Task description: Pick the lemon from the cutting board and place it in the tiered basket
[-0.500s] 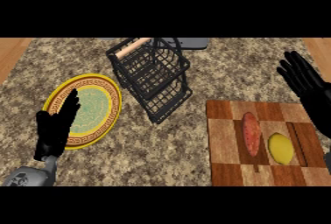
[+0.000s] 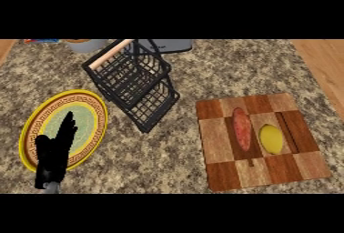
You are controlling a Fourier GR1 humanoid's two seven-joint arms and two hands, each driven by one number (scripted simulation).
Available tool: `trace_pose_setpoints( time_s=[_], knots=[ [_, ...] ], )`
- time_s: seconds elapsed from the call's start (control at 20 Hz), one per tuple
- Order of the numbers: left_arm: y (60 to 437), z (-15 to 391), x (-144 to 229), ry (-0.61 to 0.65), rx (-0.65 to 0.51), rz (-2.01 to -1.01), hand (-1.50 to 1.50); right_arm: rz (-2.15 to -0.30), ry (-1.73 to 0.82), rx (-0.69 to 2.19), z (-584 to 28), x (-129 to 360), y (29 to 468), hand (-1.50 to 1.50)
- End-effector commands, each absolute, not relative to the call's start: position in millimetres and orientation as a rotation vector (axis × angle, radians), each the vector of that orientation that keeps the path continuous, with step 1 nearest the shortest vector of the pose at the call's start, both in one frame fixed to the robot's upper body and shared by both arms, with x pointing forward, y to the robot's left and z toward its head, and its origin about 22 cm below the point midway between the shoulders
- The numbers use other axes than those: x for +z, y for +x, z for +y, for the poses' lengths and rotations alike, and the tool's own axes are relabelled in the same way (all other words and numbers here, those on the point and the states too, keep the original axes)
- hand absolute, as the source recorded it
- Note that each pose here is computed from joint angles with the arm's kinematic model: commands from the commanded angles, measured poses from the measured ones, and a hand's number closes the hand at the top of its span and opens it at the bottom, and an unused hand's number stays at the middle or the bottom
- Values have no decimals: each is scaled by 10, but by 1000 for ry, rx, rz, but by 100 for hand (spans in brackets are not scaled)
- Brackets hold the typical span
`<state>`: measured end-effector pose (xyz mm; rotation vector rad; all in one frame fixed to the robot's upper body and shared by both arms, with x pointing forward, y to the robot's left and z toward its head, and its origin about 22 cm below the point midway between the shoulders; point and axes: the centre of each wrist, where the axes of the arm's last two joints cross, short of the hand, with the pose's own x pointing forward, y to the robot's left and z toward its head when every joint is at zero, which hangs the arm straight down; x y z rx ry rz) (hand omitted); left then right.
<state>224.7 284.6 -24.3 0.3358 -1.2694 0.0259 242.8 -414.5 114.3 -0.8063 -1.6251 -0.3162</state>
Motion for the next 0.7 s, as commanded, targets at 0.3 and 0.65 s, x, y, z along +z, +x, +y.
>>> trace_pose_setpoints(
  time_s=[0.3,0.65],
  knots=[
    [2107,2475,-534,290,14,-1277,0,-1579,-1127,-734,-3728,833,1305,-150],
    [2093,2356,-487,252,-17,-1314,0,-1154,-976,-324,-3541,812,1049,-150]
  ],
)
